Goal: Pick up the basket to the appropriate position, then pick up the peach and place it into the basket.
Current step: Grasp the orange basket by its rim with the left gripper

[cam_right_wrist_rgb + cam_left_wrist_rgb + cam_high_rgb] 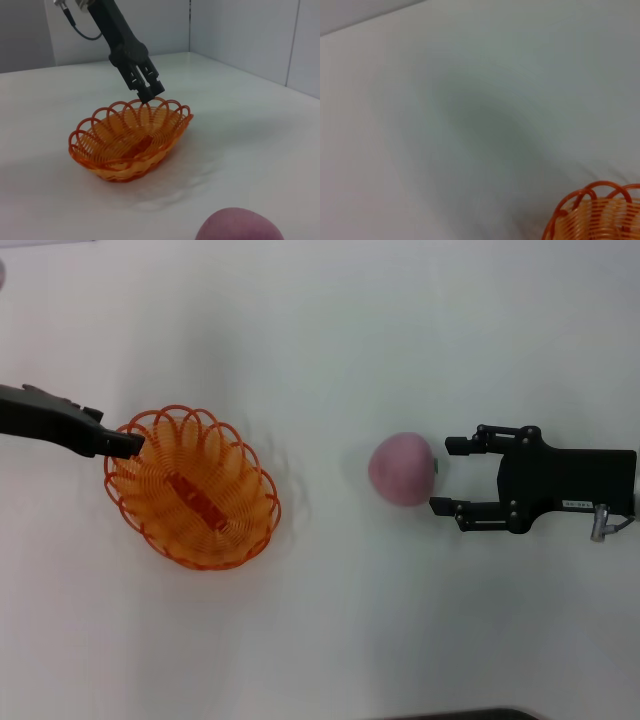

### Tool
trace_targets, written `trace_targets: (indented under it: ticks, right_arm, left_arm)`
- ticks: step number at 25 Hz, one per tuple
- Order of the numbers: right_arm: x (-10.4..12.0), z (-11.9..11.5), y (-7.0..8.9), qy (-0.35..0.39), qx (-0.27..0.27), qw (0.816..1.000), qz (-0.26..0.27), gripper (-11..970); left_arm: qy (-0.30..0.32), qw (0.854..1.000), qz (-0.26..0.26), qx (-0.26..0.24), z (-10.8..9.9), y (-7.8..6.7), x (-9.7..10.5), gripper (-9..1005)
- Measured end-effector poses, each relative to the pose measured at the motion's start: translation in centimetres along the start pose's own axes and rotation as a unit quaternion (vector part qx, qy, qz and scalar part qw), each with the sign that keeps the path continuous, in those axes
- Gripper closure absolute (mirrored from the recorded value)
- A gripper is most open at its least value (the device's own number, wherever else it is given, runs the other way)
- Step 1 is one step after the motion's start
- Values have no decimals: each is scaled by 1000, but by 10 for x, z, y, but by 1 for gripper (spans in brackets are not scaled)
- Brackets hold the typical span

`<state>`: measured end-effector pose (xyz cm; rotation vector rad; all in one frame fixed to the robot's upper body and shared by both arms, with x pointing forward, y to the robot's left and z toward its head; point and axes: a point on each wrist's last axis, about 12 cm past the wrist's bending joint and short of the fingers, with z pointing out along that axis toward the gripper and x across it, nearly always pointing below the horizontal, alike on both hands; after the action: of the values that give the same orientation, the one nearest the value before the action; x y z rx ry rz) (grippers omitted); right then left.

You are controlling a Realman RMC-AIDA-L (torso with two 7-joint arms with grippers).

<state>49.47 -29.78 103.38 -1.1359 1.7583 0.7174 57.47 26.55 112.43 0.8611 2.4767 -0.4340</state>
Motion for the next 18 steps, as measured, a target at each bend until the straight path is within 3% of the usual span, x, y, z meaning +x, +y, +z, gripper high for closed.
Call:
trace_targets:
  ticks: [9, 18]
  right_arm:
    - [-1, 1, 0, -1, -1, 1000, -1, 150]
    - [-1, 1, 0, -1, -1, 1000, 0, 150]
  left_arm:
    - [34, 998, 61, -8, 13, -12, -21, 389]
    - [67, 995, 76, -13, 23, -12, -26, 430]
